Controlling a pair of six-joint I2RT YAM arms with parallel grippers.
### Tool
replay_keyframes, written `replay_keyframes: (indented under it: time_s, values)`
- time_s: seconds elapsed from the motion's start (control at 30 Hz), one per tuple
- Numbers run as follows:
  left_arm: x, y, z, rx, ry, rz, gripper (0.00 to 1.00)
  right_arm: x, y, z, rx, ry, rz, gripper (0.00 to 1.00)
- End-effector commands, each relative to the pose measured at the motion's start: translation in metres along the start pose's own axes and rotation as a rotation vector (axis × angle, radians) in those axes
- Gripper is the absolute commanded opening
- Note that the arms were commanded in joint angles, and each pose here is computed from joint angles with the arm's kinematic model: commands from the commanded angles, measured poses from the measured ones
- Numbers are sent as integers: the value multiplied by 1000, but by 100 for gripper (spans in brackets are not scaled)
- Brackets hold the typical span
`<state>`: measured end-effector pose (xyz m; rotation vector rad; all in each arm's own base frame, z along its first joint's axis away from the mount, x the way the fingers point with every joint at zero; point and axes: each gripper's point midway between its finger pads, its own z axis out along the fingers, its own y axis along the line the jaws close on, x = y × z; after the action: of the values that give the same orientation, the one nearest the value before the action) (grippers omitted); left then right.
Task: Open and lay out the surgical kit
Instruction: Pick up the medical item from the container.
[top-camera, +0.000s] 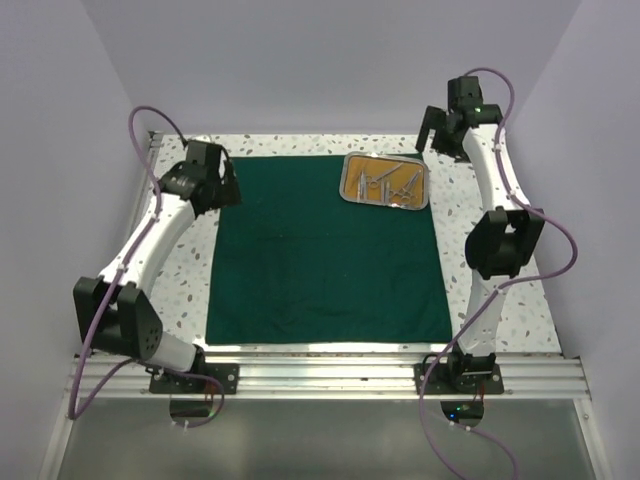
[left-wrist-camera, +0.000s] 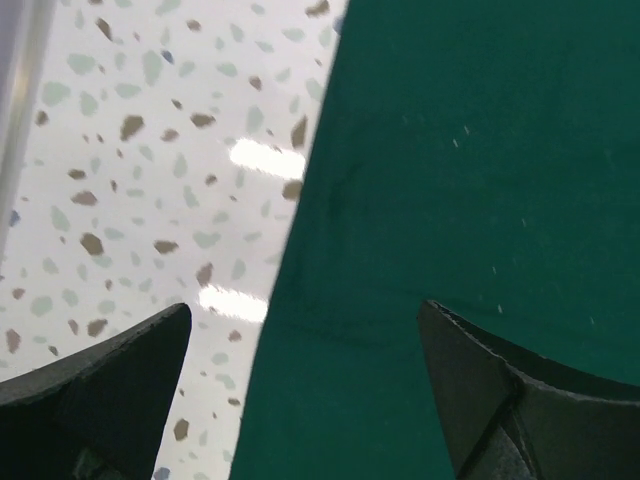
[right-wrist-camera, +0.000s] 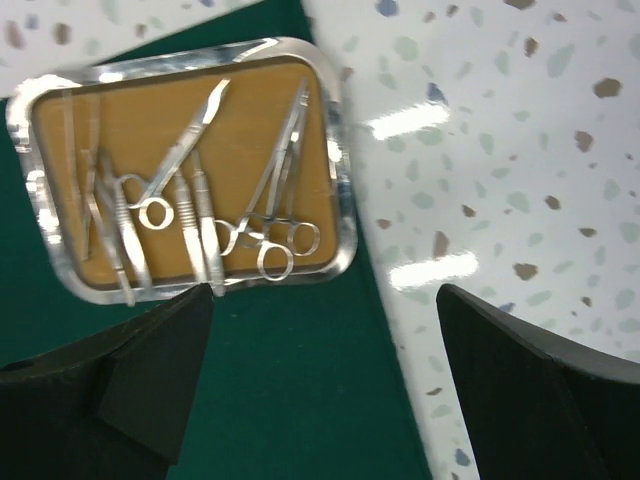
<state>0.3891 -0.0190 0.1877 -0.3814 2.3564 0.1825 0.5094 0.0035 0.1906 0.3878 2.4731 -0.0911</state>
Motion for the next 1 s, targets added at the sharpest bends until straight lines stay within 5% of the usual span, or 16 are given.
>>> replay_keyframes:
  time_s: [0.0, 0.27, 0.6, 0.97]
  values:
    - [41, -11, -22, 70, 45, -7, 99, 5, 65, -2, -208, 16, 28, 97]
    - [111, 0, -51, 104, 114, 6, 96, 17, 129, 56, -269, 73, 101, 84]
    - [124, 24, -82, 122, 109, 75, 96, 25, 154, 115, -193, 14, 154, 81]
    - [145, -3, -96, 253, 165, 154, 96, 46, 170, 154, -48, -68, 165, 75]
